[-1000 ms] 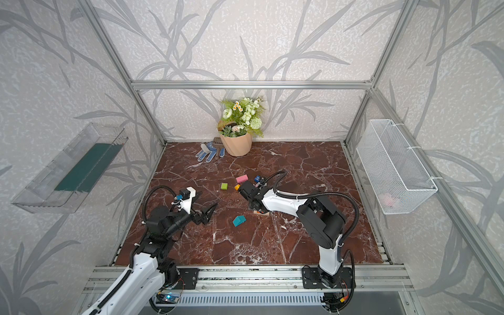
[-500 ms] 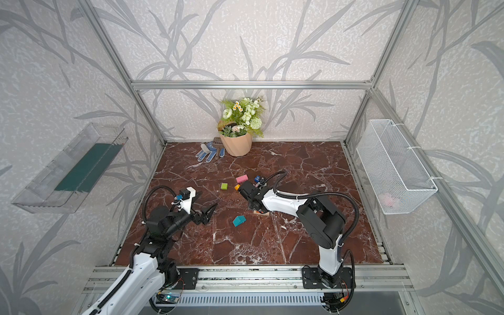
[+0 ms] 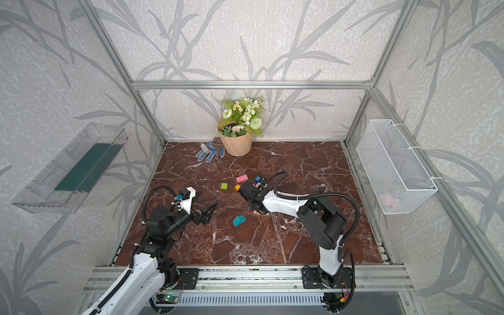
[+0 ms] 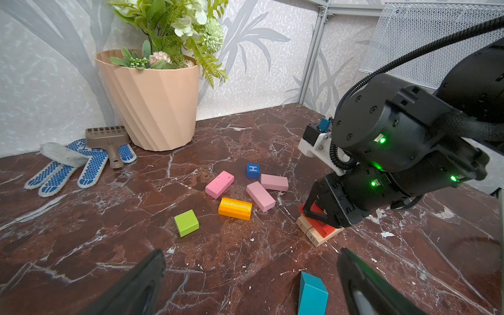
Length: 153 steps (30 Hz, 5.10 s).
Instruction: Build the wood block tower
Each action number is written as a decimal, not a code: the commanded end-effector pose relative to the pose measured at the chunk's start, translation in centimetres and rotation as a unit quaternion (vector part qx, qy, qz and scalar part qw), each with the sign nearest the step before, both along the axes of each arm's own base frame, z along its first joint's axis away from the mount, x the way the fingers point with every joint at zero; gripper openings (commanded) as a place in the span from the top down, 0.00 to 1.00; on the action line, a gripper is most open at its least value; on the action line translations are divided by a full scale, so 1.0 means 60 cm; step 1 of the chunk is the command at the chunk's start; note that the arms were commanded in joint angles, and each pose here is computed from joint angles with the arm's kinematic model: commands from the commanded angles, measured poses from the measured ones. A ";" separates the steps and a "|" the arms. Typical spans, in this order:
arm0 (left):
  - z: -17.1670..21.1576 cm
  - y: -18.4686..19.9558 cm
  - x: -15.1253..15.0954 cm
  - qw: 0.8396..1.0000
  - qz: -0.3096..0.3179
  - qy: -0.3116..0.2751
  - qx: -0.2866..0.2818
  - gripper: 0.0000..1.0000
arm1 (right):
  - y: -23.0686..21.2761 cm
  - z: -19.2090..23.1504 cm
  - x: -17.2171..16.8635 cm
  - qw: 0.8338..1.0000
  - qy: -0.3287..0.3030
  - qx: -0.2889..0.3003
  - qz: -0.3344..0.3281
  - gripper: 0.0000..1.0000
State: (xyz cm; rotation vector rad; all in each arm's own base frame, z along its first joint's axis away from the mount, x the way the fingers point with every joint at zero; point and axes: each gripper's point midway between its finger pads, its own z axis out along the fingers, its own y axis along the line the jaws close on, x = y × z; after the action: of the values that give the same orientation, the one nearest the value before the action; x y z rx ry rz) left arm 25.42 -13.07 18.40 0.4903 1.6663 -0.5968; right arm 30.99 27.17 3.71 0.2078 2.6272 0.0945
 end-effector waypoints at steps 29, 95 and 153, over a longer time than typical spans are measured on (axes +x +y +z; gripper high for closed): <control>0.008 -0.003 -0.003 1.000 -0.006 -0.017 0.001 0.01 | -0.018 0.105 0.004 0.996 -0.084 -0.007 0.035 0.12; 0.005 0.003 0.010 1.000 0.009 -0.011 0.001 0.01 | -0.148 0.080 0.055 0.993 0.042 -0.067 0.083 0.86; 0.006 -0.005 0.004 1.000 -0.007 -0.013 0.003 0.01 | -0.045 0.023 -0.018 0.995 0.030 0.077 0.058 0.88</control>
State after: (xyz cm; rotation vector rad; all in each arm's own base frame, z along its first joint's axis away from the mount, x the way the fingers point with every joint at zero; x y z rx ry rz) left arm 25.83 -13.12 17.70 0.4867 1.6911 -0.5995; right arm 29.34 23.71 4.41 0.1180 2.7106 0.3208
